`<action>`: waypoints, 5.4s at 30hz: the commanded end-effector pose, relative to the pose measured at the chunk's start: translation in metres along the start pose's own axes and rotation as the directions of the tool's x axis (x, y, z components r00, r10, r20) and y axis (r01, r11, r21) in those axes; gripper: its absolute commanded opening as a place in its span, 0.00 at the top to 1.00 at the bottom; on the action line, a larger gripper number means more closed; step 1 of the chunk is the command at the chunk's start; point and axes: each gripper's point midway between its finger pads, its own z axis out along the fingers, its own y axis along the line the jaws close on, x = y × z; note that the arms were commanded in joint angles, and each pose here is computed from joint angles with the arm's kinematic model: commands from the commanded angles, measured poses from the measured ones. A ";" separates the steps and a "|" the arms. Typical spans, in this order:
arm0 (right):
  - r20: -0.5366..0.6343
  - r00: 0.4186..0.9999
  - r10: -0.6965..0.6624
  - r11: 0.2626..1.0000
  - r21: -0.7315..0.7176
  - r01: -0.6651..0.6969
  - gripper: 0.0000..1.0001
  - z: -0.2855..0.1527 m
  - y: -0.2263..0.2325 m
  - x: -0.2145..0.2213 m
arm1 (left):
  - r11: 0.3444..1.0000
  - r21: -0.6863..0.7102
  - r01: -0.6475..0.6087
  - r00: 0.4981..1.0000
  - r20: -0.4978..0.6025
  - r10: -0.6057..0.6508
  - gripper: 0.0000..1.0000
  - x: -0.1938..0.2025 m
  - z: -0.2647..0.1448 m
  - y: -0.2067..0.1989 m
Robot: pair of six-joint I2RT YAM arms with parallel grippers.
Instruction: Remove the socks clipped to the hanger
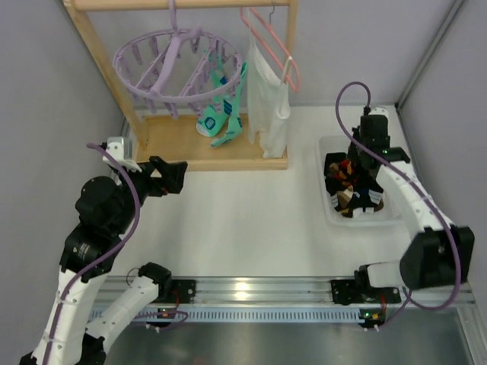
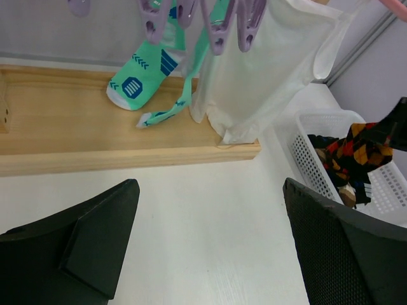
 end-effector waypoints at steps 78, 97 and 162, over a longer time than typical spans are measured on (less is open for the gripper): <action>0.533 0.820 0.208 0.904 -0.426 0.048 0.38 0.134 0.406 -0.037 | 0.983 -0.183 0.026 0.989 0.147 0.001 0.02 0.053 -0.059 0.068; 0.683 0.674 0.281 0.826 -0.530 0.192 1.00 -0.019 0.350 -0.066 | 0.999 0.015 0.042 0.997 0.068 -0.043 0.02 0.039 -0.051 0.021; 0.786 0.593 -0.173 0.531 -0.433 0.729 1.00 -0.228 0.454 0.121 | 0.979 -0.199 -0.034 0.998 -0.051 0.024 0.03 -0.070 0.093 0.017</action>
